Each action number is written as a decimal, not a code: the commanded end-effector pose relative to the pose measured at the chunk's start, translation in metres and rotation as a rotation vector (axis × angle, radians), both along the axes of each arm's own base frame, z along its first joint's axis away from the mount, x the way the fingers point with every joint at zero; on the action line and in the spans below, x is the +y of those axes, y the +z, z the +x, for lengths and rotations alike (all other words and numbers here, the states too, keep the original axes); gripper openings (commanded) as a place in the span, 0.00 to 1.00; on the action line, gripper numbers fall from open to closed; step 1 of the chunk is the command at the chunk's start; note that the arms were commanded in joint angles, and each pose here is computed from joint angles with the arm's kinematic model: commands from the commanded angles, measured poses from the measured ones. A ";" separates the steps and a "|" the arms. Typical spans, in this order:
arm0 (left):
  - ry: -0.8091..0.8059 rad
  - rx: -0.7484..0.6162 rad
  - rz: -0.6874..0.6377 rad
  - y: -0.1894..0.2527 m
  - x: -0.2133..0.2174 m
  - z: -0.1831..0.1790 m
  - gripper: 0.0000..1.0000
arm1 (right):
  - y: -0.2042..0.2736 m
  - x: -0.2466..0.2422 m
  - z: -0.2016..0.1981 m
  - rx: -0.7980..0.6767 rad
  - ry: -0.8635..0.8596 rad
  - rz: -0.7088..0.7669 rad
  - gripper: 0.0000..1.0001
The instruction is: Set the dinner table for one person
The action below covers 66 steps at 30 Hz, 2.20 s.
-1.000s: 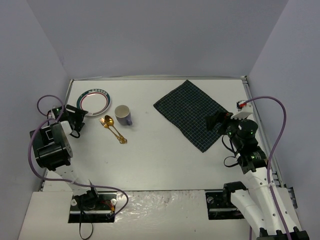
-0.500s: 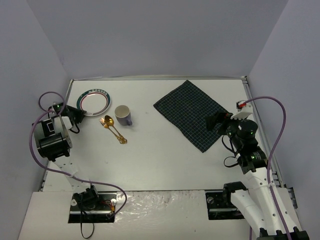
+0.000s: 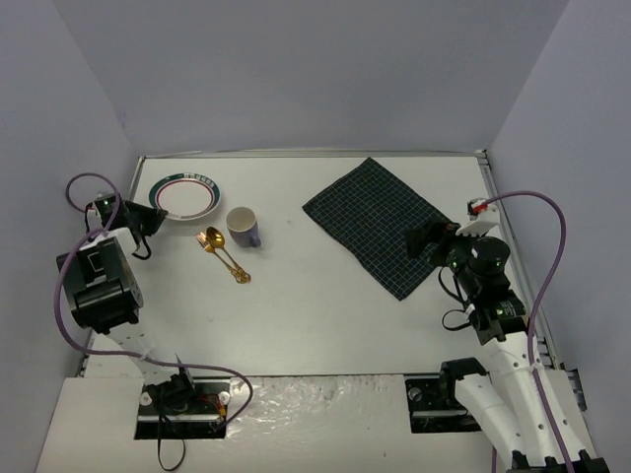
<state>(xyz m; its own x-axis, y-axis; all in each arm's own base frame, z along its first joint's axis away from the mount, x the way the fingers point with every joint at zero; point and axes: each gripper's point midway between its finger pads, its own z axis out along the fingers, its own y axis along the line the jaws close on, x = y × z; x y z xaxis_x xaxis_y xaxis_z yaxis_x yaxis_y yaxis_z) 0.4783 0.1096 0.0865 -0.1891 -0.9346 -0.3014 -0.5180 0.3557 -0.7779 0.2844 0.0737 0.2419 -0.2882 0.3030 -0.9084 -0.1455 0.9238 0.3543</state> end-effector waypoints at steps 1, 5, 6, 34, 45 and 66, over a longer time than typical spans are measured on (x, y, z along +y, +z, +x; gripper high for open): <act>-0.015 -0.295 0.056 0.138 -0.002 0.000 0.00 | 0.032 0.007 0.000 -0.104 0.024 0.054 1.00; -0.078 -0.403 0.067 0.209 -0.030 -0.023 0.00 | 0.047 0.008 -0.006 -0.134 0.020 0.096 1.00; -0.112 -0.405 0.067 0.215 -0.042 -0.026 0.00 | 0.050 0.008 -0.007 -0.141 0.022 0.103 1.00; -0.800 -0.600 -0.144 0.250 -0.486 -0.023 0.00 | 0.099 -0.018 -0.056 -0.212 -0.071 0.076 1.00; -0.719 -0.499 -0.170 0.171 -0.529 0.008 0.00 | 0.084 -0.019 -0.055 -0.174 -0.074 0.047 1.00; -0.743 -0.392 -0.202 0.101 -0.549 0.021 0.00 | 0.065 -0.020 -0.054 -0.136 -0.072 0.028 1.00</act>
<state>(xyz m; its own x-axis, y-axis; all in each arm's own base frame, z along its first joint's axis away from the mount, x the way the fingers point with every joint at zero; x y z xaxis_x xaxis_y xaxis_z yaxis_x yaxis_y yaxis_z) 0.4821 -0.4209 0.0875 -0.7413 -0.6044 -0.2920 -0.0678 0.5002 -0.8632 0.2261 0.0546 0.2956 -0.1883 0.3528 -0.9166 -0.1106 0.9197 0.3767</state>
